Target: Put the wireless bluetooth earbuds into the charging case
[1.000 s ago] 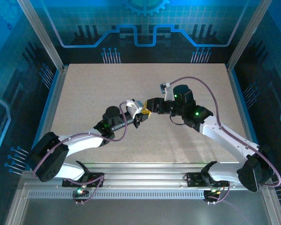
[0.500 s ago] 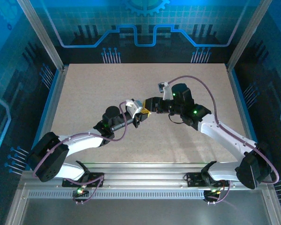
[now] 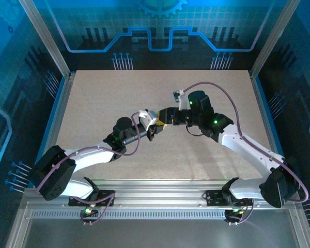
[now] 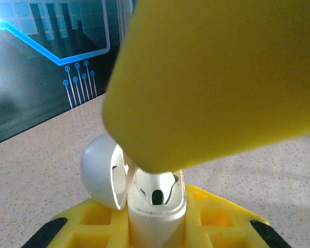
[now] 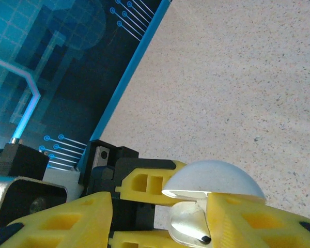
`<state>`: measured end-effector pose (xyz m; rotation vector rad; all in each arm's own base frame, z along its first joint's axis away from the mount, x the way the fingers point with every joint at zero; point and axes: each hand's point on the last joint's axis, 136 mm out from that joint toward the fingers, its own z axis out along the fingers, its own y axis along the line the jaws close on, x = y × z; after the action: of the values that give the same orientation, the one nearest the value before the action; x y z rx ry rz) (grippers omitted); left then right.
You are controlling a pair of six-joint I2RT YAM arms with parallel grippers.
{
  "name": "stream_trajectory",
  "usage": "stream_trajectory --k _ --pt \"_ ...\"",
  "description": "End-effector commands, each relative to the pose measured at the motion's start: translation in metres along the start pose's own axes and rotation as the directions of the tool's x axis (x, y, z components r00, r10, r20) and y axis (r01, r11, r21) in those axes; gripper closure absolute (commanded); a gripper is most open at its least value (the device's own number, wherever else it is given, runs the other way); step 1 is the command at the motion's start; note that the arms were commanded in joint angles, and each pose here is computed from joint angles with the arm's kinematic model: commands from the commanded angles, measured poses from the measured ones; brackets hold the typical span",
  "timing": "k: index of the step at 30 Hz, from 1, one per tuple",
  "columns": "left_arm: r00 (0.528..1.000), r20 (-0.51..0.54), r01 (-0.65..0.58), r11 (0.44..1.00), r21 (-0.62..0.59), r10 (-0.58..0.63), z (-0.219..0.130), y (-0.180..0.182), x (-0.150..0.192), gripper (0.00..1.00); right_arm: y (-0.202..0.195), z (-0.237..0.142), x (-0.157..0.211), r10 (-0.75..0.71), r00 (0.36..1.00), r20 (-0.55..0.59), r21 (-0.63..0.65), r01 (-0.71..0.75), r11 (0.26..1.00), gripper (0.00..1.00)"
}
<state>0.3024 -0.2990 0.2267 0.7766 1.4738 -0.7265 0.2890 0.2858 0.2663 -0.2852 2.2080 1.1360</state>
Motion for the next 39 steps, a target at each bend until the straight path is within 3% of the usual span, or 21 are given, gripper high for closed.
stream_trajectory --k 1,11,17,28,39 --pt "0.996 0.086 -0.036 0.999 0.025 0.034 -0.005 -0.008 -0.026 0.83 0.011 -0.017 -0.006 -0.057 0.998 0.032 0.006 0.057 0.998 0.48" --pt "0.993 0.086 0.08 0.996 -0.029 -0.077 -0.018 0.006 -0.017 0.83 -0.009 -0.047 -0.001 -0.078 0.997 0.025 0.13 0.074 0.989 0.5" --pt "0.988 0.062 0.147 0.981 -0.129 -0.14 -0.038 0.027 -0.009 0.83 -0.041 -0.044 0.011 -0.057 0.995 -0.084 0.289 0.079 0.954 0.52" --pt "0.969 0.031 0.24 0.91 -0.337 -0.244 -0.098 0.064 0.008 0.83 -0.097 0.016 0.027 -0.041 0.927 -0.374 0.415 0.207 0.886 0.56" --pt "0.968 0.003 0.232 0.884 -0.406 -0.253 -0.126 0.068 0.013 0.83 -0.155 0.076 0.036 -0.086 0.765 -0.639 0.419 0.44 0.794 0.57"
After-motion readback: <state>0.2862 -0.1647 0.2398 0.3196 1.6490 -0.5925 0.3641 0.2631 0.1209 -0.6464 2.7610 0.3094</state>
